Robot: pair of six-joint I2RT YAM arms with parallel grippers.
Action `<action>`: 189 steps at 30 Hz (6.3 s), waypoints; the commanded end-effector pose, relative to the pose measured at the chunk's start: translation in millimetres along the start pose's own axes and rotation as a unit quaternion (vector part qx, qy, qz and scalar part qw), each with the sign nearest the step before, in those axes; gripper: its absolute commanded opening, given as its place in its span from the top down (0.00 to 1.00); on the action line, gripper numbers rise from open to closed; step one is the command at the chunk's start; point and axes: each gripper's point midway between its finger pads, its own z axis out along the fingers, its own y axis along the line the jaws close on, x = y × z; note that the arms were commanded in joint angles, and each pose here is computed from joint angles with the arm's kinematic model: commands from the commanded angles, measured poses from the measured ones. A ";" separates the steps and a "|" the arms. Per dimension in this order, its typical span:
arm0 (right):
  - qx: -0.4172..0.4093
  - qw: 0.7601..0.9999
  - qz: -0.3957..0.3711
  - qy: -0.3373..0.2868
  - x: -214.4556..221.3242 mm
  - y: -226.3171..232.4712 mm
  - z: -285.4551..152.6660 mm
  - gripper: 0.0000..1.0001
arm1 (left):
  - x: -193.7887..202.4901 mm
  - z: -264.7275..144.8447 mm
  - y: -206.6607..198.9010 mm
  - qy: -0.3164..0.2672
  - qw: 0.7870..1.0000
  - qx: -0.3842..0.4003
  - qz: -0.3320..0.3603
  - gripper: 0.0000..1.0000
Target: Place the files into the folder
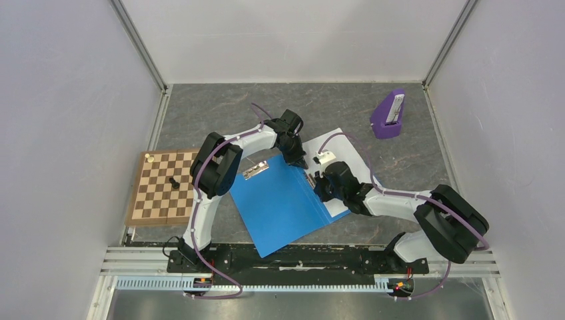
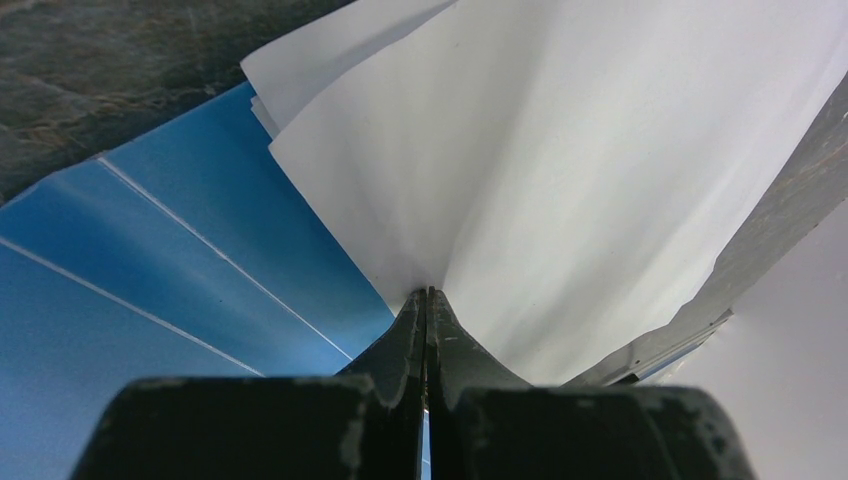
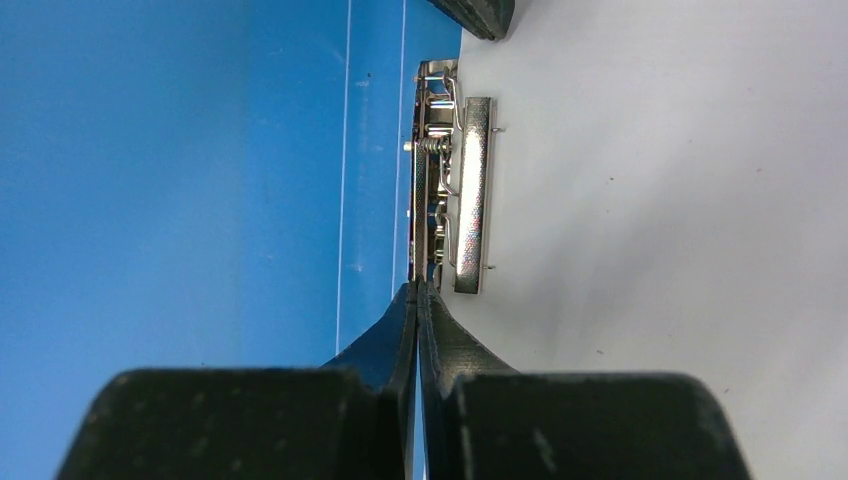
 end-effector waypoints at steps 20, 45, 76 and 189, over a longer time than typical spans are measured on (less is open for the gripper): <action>0.015 0.995 0.002 0.101 37.4 -7.5 -11.7 1.00 | 13.5 41.2 82.7 0.009 0.991 -0.133 0.000 0.98; 0.060 0.995 -0.076 0.029 -35.9 -7.9 -0.5 0.73 | -28.1 -19.0 6.7 -0.050 0.992 -0.069 0.091 0.84; 0.092 0.981 -0.150 0.077 -22.5 -1.3 19.6 0.76 | 39.3 -173.2 133.0 -0.222 0.973 -0.042 -0.049 0.37; -0.091 0.982 0.165 -0.017 -83.0 96.0 22.6 0.63 | 43.1 -227.8 -57.5 -0.236 0.952 0.166 0.101 0.15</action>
